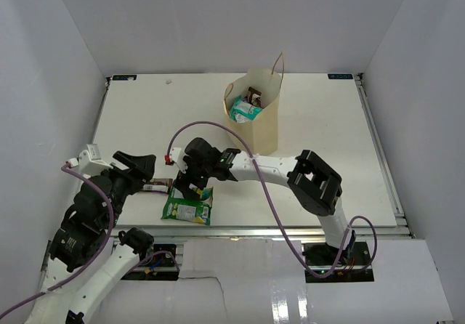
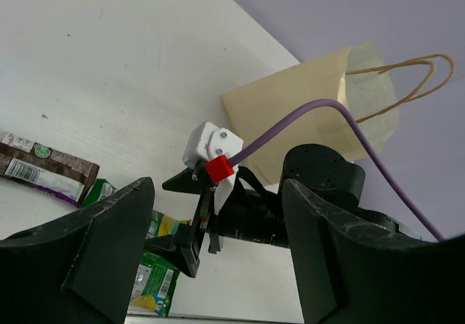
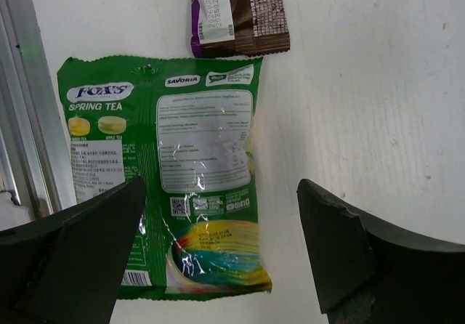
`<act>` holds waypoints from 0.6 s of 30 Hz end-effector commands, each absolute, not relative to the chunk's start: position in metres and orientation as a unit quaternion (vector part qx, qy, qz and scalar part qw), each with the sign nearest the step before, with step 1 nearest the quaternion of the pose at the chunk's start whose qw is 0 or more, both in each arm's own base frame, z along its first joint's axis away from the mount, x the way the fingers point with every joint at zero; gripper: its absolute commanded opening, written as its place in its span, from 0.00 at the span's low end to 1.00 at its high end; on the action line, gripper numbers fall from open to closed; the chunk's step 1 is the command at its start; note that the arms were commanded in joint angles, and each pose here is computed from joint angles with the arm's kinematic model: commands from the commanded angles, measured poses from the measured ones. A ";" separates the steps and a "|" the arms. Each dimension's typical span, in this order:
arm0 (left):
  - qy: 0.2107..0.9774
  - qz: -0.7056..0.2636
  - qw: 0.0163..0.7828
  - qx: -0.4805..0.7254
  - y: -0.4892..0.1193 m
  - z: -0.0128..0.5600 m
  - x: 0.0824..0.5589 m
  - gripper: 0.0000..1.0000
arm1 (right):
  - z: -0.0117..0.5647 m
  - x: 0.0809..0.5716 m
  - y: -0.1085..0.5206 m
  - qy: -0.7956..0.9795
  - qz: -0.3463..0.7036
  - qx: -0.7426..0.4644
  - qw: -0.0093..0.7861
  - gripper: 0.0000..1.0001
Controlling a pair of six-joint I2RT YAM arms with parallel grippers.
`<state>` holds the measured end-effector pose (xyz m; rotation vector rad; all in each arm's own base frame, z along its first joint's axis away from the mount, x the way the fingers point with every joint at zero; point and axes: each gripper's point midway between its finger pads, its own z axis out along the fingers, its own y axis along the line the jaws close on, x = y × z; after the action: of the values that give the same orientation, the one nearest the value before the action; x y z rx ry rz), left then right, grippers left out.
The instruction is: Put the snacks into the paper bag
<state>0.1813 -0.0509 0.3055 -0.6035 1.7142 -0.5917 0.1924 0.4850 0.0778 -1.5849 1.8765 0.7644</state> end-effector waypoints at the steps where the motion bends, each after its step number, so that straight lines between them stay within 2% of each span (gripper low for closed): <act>1: 0.755 -0.237 0.546 -0.276 -0.051 0.282 0.180 0.82 | 0.082 0.183 0.507 0.707 0.326 -0.568 0.268 0.90; 8: 0.765 -0.232 0.536 -0.272 -0.054 0.276 0.183 0.83 | 0.050 0.162 0.501 0.713 0.337 -0.574 0.222 0.92; 11: 0.761 -0.239 0.536 -0.275 -0.054 0.275 0.180 0.83 | 0.028 0.167 0.490 0.733 0.305 -0.569 0.211 0.98; 14: 0.757 -0.248 0.533 -0.284 -0.054 0.272 0.177 0.83 | 0.019 0.170 0.478 0.741 0.292 -0.569 0.205 0.74; 15: 0.757 -0.250 0.531 -0.286 -0.054 0.271 0.176 0.83 | 0.021 0.171 0.475 0.740 0.293 -0.570 0.205 0.55; 16: 0.756 -0.252 0.529 -0.290 -0.054 0.269 0.176 0.83 | 0.023 0.175 0.472 0.739 0.295 -0.569 0.207 0.47; 17: 0.755 -0.255 0.529 -0.292 -0.054 0.269 0.175 0.83 | 0.034 0.175 0.470 0.732 0.306 -0.571 0.212 0.32; 18: 0.757 -0.254 0.526 -0.293 -0.055 0.265 0.175 0.83 | 0.036 0.174 0.464 0.729 0.309 -0.574 0.210 0.25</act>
<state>0.1779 -0.0538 0.2723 -0.6774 1.7950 -0.5951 0.1638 0.4922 0.0492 -1.5769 1.9813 0.9429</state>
